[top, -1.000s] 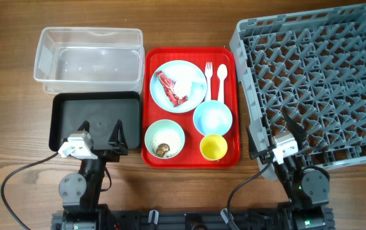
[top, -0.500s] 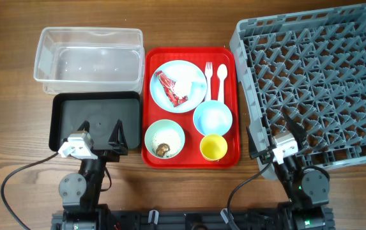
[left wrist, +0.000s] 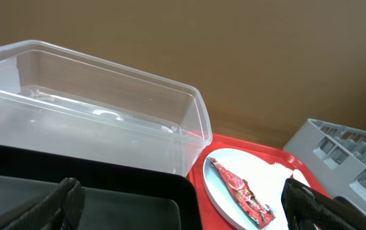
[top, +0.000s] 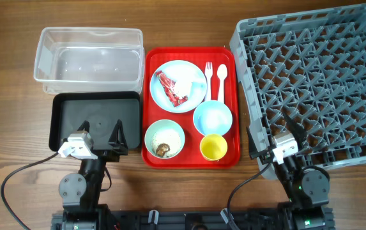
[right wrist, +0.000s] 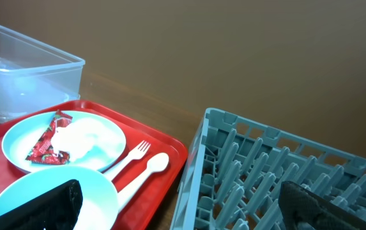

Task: Sort waste into correct bins and load items into the dishwasher rack

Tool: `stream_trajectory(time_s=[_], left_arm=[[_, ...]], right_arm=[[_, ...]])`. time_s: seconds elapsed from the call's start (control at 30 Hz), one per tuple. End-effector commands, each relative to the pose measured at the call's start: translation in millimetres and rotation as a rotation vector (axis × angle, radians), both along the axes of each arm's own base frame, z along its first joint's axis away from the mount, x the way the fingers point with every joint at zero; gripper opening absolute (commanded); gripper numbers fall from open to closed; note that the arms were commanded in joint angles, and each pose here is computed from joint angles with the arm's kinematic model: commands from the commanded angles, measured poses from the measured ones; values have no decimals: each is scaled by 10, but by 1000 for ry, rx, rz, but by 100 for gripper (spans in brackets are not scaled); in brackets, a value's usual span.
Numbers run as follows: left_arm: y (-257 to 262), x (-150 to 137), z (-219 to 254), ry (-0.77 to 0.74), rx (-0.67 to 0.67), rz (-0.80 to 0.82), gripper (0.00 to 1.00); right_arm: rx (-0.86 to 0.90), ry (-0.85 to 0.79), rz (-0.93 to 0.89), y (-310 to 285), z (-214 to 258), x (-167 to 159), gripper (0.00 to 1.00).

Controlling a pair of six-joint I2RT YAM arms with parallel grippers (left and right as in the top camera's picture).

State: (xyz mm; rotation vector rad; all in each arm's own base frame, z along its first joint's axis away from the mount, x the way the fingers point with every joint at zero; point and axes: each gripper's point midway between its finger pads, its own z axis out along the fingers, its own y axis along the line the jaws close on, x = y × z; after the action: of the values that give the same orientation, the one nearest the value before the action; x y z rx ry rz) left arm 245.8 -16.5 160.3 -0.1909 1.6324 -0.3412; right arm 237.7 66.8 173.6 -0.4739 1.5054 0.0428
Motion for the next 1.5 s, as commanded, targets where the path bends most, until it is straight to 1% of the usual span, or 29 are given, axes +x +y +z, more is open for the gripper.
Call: stream_trajectory(time_s=[0.0,0.2,0.27,0.4,0.47,0.5,0.6,0.7,0.77,0.83,0.87,0.97,1.03,1.1,1.13,1.2,1.23,1.27,1.33,1.4,1.47], left_arm=[[18,-3,-13,1,20,6,100],[0,-4,-12,0,19,-4,100],[-33,-8,-10,0,10,-23,100],[-58,-11,0,7,-79,-32,100],[-149,-25,38,0,-121,-84,100],[-236,-42,98,-21,-123,-138,100],[-420,-118,339,-89,-127,-254,100],[-445,-209,661,-119,-131,-270,100],[-445,-277,895,-101,-133,-268,100],[-445,-293,1032,-51,-141,-264,100],[-445,-283,1078,-13,-147,-261,100],[-446,-155,1133,219,-181,-246,100],[-495,-71,1178,346,-207,-268,100],[-569,44,1304,456,-238,-306,100],[-604,82,1356,484,-251,-327,100],[-798,132,1475,533,-315,-449,100],[-915,130,1510,550,-354,-530,100],[-983,156,1498,565,-375,-583,100],[-1009,201,1339,631,-379,-580,100],[-1042,216,1106,728,-362,-544,100],[-1114,198,899,806,-309,-525,100]], right_arm=[[-8,-7,-7,-16,9,6,100],[-28,-21,-2,-7,25,3,100],[-22,-21,66,102,29,-39,100],[-26,-49,197,303,83,-141,100],[-23,-51,283,428,87,-221,100],[-9,-54,332,495,109,-272,100],[157,-45,383,547,334,-341,100],[315,-54,360,474,745,-385,100],[378,-21,305,385,976,-389,100],[382,50,261,341,1068,-380,100],[375,116,240,330,1104,-372,100],[368,335,196,337,1167,-319,100],[357,471,165,342,1200,-239,100],[338,569,150,361,1258,-127,100],[339,601,153,383,1289,-80,100],[354,687,218,515,1296,-32,100],[334,716,292,621,1279,-26,100],[332,739,335,688,1242,3,100],[367,791,300,679,1166,102,100],[421,850,195,588,1082,196,100],[462,897,40,417,996,266,100]])
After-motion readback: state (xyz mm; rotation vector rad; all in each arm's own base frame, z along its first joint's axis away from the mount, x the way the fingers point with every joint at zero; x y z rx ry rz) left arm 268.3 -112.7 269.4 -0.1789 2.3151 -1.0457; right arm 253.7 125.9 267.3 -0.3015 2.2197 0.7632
